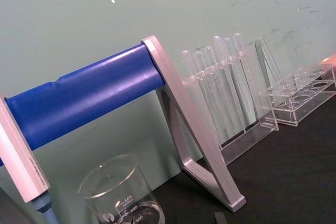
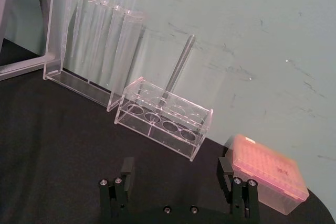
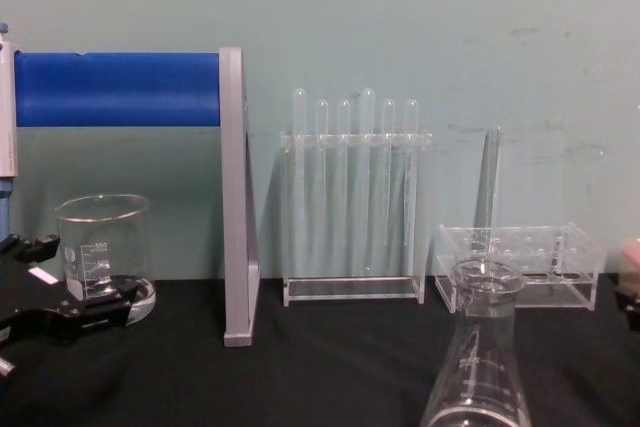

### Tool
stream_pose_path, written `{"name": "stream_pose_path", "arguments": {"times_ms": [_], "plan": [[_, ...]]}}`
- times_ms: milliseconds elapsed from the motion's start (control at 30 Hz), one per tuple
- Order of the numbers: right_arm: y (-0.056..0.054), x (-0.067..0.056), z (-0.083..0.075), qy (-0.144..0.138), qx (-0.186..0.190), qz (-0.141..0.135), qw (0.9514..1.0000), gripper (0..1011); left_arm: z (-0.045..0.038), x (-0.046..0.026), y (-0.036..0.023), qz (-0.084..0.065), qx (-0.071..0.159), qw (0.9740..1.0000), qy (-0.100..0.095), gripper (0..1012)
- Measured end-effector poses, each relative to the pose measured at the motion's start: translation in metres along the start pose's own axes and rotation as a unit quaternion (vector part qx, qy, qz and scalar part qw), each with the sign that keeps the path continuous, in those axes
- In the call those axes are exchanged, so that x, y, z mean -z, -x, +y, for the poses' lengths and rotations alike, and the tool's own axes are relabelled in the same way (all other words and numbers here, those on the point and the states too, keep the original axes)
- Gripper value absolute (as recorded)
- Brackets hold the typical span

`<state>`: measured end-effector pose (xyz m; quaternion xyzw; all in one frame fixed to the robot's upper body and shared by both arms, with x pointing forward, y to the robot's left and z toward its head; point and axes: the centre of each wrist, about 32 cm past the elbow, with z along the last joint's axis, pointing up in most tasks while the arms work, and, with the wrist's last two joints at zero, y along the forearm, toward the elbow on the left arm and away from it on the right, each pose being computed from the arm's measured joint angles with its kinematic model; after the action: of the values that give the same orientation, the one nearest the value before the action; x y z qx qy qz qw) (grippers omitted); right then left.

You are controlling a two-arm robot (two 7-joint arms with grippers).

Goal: Grasp the erlenmeyer flask with one hand, shake it three times, then place it back.

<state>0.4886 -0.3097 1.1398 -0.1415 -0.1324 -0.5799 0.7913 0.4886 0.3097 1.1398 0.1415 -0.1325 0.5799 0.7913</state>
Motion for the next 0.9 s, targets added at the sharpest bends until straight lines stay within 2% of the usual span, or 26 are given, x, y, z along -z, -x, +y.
{"name": "stream_pose_path", "arguments": {"times_ms": [900], "plan": [[0.0,0.0,0.0,0.0,0.0,0.0,1.0,1003,0.0,0.0,0.0,0.0,0.0,1.0,0.0,1001]]}}
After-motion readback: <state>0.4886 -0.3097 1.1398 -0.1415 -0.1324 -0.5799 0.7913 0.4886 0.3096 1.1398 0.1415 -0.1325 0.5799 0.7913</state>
